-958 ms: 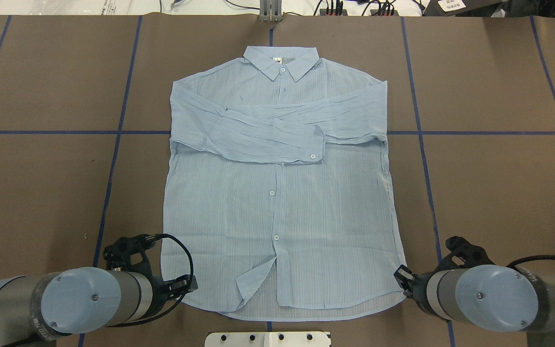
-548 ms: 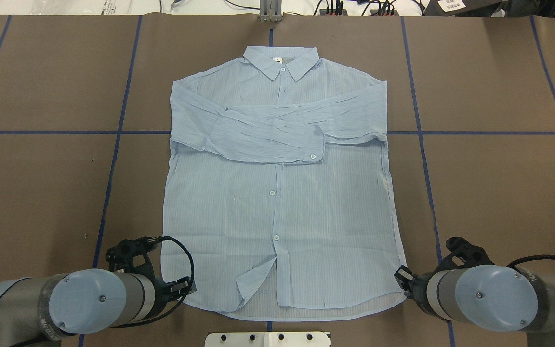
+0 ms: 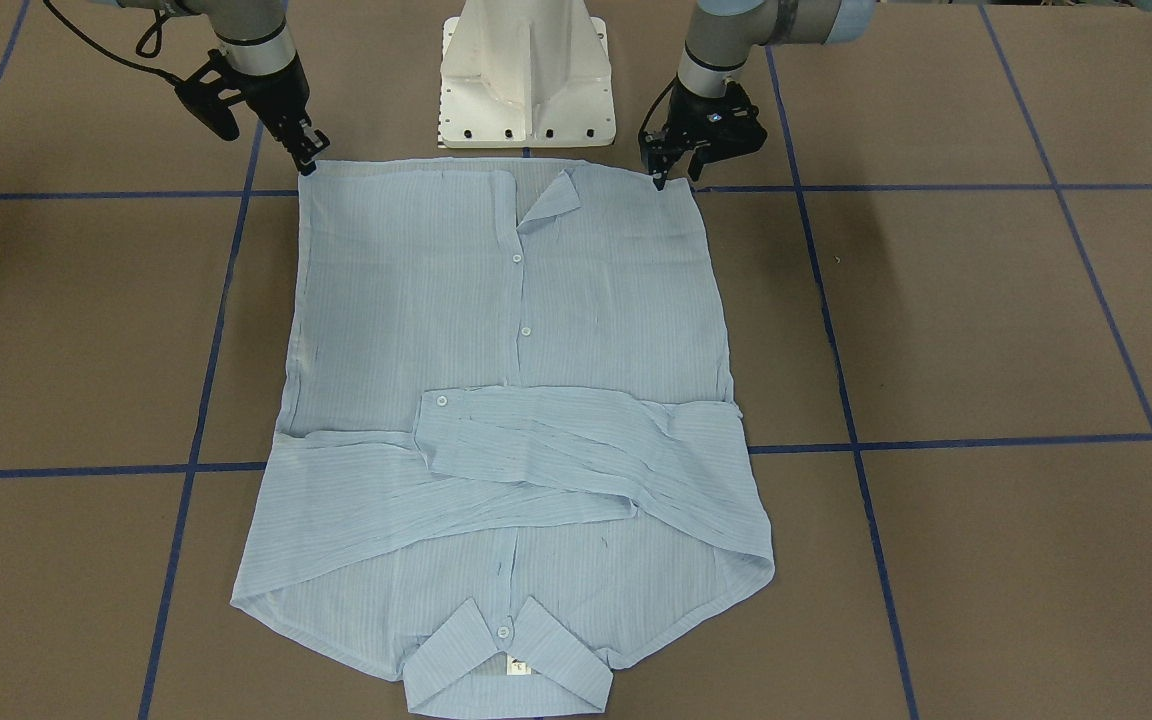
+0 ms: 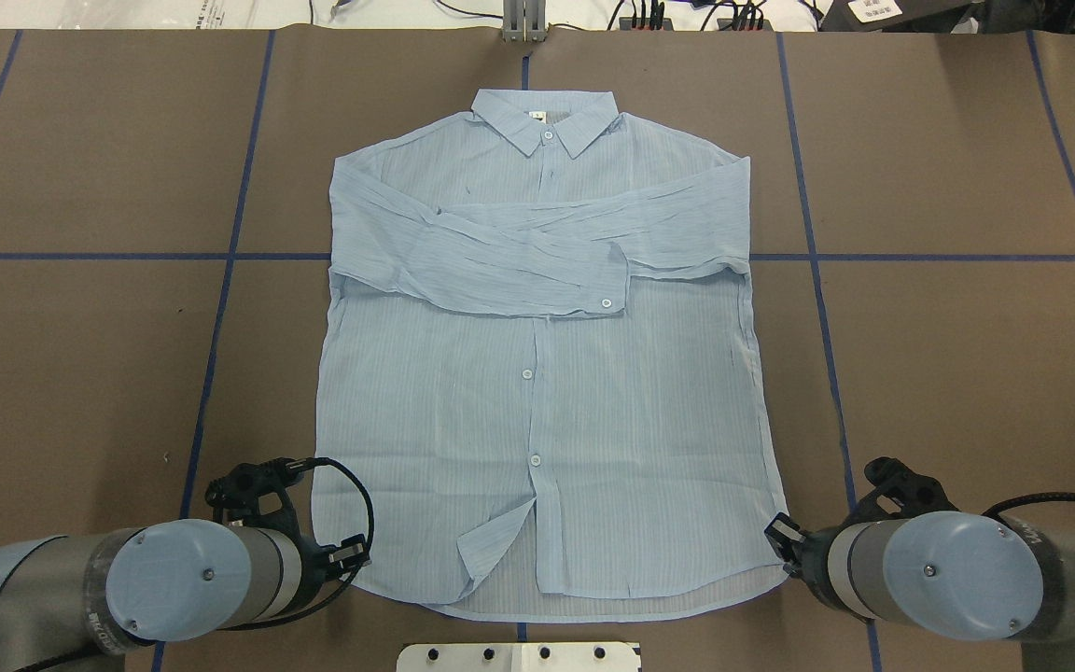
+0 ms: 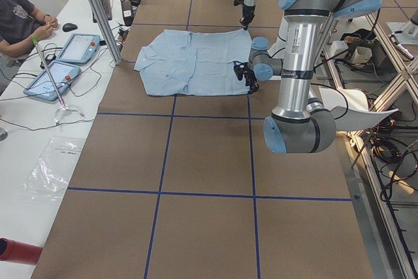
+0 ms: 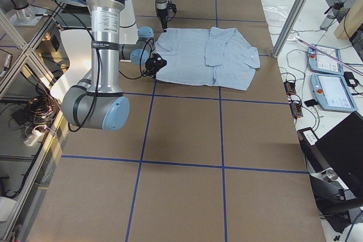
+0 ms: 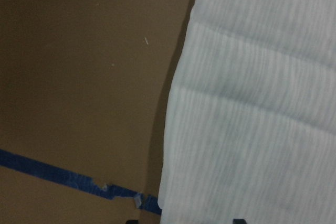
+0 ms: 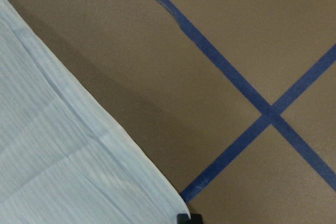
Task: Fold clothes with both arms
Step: 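Move both grippers to the shirt hem corners nearest the robot, then grasp the hem corners and fold them up toward the collar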
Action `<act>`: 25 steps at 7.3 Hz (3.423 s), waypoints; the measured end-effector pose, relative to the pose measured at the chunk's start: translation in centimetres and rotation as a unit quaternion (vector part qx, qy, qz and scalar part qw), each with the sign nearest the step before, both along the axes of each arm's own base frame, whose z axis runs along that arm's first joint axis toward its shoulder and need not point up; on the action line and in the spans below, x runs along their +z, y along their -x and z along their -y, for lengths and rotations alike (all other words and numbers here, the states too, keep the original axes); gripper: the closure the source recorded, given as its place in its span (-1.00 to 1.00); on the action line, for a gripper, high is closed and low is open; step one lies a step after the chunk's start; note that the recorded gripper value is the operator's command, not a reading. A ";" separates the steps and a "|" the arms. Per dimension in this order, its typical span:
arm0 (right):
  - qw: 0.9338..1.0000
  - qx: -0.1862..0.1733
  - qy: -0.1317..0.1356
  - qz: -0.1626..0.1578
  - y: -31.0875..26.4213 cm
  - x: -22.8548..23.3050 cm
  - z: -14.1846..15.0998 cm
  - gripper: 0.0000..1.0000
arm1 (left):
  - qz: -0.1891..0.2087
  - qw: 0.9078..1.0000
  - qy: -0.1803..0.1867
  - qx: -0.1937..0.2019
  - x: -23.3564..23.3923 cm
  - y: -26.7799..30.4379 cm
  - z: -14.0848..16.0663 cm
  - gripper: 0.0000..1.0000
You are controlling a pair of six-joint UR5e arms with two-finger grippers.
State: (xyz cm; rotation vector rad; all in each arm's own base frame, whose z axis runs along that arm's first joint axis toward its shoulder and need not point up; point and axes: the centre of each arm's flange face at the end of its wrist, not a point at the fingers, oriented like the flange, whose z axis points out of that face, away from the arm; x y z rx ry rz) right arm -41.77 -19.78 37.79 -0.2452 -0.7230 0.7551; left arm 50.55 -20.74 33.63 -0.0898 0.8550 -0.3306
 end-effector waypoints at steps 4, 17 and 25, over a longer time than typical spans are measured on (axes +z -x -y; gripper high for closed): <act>1.000 0.001 0.000 0.000 -0.1 0.0 0.1 1.00 | 0.007 1.000 0.000 -0.005 0.7 0.3 0.6 1.00; 0.995 0.091 -0.015 0.045 -10.2 -7.1 9.7 1.00 | -0.116 0.985 0.008 -0.127 -14.6 12.1 8.9 1.00; 0.990 0.105 -0.066 -0.067 -5.4 -6.4 35.5 1.00 | -0.073 0.976 -0.040 -0.200 -8.1 9.5 29.5 1.00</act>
